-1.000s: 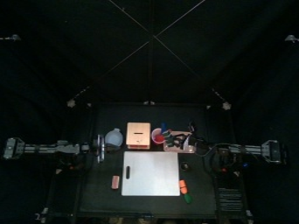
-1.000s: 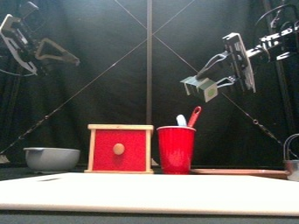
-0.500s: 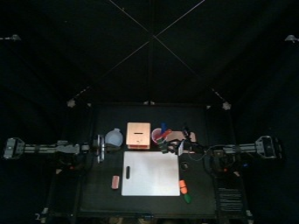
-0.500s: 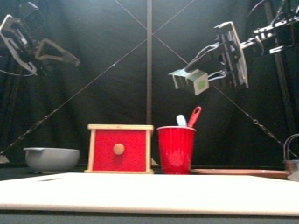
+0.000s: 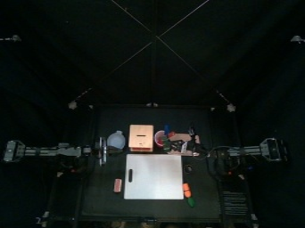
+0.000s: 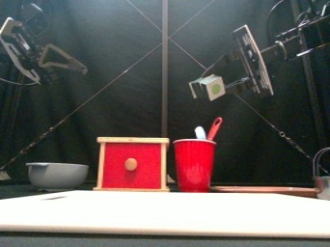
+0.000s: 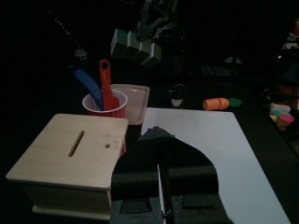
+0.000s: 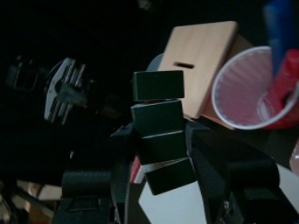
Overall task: Place sushi on board then cut the sushi with the knife then place the pieces on the plate
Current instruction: Place the sushi on the board
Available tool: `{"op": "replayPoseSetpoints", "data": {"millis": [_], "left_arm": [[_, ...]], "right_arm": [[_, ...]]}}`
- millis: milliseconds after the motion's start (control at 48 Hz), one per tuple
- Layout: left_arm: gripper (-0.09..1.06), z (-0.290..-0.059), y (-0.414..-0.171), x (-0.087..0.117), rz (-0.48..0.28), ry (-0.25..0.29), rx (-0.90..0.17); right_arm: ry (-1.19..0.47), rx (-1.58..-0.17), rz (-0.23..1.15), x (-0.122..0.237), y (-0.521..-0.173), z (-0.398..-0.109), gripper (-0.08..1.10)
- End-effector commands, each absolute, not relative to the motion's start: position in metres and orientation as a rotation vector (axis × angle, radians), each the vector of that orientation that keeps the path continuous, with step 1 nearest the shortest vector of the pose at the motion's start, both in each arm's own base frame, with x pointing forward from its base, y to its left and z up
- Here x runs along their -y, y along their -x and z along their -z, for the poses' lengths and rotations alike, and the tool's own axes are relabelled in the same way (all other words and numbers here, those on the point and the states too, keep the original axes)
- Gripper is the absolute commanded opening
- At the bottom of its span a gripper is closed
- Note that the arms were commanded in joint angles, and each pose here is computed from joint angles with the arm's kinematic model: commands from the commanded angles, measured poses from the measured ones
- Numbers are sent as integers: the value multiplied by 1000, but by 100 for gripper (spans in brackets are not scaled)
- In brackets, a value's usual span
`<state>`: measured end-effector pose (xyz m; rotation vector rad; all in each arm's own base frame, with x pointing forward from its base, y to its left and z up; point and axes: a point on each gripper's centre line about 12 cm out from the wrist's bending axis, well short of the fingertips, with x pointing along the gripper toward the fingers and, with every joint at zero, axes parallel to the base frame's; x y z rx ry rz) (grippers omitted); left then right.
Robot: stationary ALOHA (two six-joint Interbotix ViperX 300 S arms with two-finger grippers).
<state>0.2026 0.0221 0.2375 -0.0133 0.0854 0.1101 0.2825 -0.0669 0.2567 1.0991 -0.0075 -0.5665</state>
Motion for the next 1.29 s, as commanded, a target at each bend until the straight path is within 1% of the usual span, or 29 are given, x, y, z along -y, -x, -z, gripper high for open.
{"op": "replayPoseSetpoints", "data": {"millis": [21,292,479,667,854,1062,1292], "left_arm": [[-3,-242,-204,-23,-112,13,-70],[-3,-239,-203,-23,-115,8,-76],[-3,-238,-203,-24,-117,7,-83],[-3,-236,-203,-24,-118,11,-89],[-3,-236,-202,-24,-117,8,-89],[-3,-235,-202,-24,-119,8,-93],[-3,-234,-202,-24,-119,8,-96]], "right_arm": [[-1149,32,598,73,-275,-258,52],[-1176,-41,661,70,-263,-226,52],[-1222,-82,663,58,-264,-217,52],[-1262,-131,648,43,-268,-210,52],[-1297,-215,650,21,-275,-195,52],[-1269,-268,671,4,-290,-181,52],[-1243,-271,687,-10,-303,-177,52]]}}
